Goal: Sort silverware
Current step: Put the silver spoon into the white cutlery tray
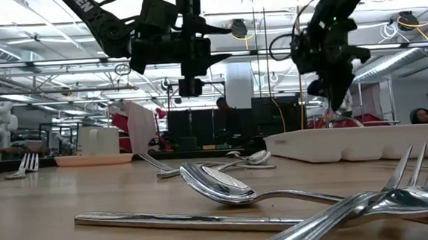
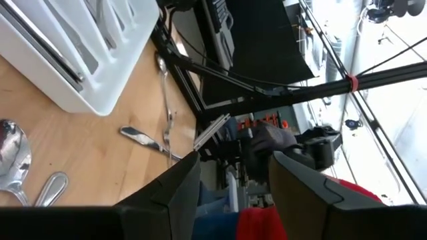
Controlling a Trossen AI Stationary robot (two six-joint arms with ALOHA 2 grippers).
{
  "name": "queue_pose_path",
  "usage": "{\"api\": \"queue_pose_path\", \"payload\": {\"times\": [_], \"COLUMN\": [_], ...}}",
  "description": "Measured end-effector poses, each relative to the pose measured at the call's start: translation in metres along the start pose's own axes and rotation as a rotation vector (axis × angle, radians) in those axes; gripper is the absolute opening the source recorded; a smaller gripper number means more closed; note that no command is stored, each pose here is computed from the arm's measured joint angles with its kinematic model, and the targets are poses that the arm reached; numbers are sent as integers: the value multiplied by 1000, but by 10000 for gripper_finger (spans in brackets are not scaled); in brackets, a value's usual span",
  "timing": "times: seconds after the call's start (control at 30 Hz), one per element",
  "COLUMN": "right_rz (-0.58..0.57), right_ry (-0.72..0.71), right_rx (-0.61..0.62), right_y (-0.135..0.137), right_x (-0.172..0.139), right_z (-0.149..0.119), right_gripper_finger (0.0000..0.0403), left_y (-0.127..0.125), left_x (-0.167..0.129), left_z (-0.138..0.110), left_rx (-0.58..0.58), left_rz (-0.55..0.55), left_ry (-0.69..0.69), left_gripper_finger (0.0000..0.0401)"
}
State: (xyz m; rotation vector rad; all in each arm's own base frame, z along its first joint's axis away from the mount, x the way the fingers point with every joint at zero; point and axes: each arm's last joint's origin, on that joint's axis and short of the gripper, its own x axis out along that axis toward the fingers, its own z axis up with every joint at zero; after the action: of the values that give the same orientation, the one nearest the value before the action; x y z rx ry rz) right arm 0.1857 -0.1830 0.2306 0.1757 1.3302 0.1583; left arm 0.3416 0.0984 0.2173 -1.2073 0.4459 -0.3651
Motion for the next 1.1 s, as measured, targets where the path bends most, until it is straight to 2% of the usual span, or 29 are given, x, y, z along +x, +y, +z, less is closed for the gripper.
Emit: {"api": "queue_pose_path", "payload": {"times": [0.13,0.4,0.5,0.6,0.83,0.97,1.1], "right_rz": [75,114,141,107,41,-28,-123], "right_ry": [66,97,132,139,132,110,83], "right_rx": [51,141,171,195,191,178,170], "right_y": [-15,-43,-52,-59,-57,-51,-40], "right_x": [23,51,62,66,56,39,16], "right_z": [-9,-18,-23,-25,-23,-21,-22], "right_gripper_finger": [0,2,18,45,125,162,185], "left_y": [0,-5,-8,-10,-19,-35,-49], "left_x": [0,-1,-2,-2,-5,-9,-16], "left_z": [0,3,5,6,10,12,12], "left_rx": [0,46,56,76,139,242,276], "left_rz": [-1,-41,-65,-81,-149,-231,-249], "left_ry": [2,-20,-34,-41,-75,-115,-150], "left_gripper_finger": [180,180,180,180,180,180,180]}}
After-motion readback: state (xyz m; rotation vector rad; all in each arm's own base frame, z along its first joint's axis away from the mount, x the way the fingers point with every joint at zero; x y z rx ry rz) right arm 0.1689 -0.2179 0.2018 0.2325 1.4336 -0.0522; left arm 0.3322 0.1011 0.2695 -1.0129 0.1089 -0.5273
